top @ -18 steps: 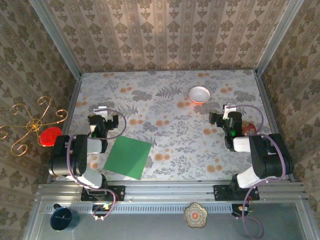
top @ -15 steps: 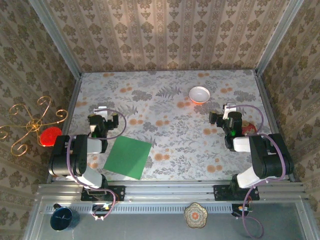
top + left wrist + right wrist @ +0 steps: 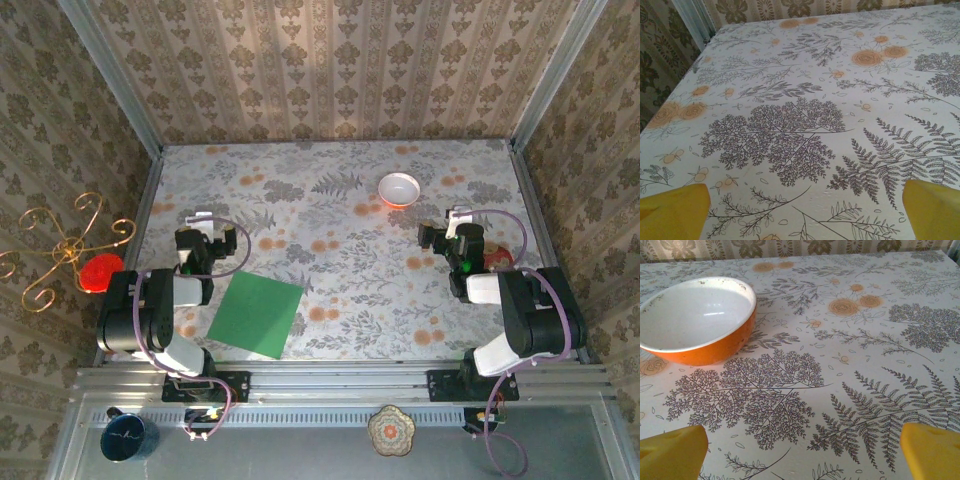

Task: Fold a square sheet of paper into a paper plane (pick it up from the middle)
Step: Move the square sheet of paper to the center of the table, then first fold in half a square sheet of paper at the center of the table.

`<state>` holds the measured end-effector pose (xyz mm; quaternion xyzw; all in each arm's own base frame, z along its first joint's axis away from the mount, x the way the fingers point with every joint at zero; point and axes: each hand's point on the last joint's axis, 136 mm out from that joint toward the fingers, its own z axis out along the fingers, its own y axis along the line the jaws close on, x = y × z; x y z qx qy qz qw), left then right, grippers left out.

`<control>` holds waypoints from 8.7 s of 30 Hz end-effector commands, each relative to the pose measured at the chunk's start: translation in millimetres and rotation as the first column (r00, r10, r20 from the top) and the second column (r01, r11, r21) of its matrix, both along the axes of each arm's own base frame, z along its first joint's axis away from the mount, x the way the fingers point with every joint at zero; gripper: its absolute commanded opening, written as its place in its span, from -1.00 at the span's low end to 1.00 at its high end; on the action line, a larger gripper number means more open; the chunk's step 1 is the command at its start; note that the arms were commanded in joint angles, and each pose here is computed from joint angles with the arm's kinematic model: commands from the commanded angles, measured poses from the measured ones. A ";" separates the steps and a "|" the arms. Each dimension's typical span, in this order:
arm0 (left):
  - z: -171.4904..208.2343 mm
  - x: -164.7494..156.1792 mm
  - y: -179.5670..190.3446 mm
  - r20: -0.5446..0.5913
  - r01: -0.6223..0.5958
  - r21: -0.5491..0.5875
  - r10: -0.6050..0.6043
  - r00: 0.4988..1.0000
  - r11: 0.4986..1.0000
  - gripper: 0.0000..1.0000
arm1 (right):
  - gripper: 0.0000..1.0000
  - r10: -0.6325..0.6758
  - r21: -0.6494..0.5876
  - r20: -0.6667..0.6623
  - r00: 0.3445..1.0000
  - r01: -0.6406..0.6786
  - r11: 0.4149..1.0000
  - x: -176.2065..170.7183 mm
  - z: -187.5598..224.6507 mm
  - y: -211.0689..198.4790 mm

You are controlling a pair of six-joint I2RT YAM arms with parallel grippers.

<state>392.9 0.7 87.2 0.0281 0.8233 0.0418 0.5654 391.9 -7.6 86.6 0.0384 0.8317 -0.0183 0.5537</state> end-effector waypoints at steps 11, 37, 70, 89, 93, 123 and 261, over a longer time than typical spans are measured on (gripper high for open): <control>9.0 8.1 -2.6 0.025 0.023 0.003 -0.023 0.999 1.000 1.00 | 1.00 0.014 -0.008 0.034 0.999 -0.013 1.000 8.5 9.8 0.8; 81.4 12.8 -33.0 -0.086 -0.012 -0.059 0.007 0.996 0.998 1.00 | 1.00 -0.197 0.170 -0.068 0.978 0.206 0.964 -22.6 89.7 -19.6; 81.8 -20.0 -91.4 -0.416 -0.085 -0.447 -0.123 0.901 0.891 1.00 | 0.90 0.457 -0.006 -0.677 0.578 -0.625 0.781 -121.1 -21.1 332.4; 71.6 -20.0 -80.0 -0.454 -0.129 -0.449 -0.101 0.885 0.884 1.00 | 0.88 0.310 -0.199 -0.762 0.569 -0.661 0.723 -89.2 -65.3 347.3; 69.9 -19.3 -80.9 -0.461 -0.128 -0.448 -0.106 0.881 0.885 1.00 | 0.88 0.254 -0.262 -0.775 0.579 -0.658 0.706 -74.3 -75.1 321.6; 28.8 -26.9 -117.9 -0.570 -0.111 -0.479 -0.212 0.794 0.871 0.74 | 0.01 0.534 0.399 -0.630 0.563 -0.355 0.845 -56.6 -13.6 380.7; 126.2 -66.2 -309.7 -0.228 0.185 -0.911 -0.824 0.519 0.369 -0.28 | 0.48 0.758 0.924 -0.006 0.652 -0.286 0.253 -19.8 111.7 273.3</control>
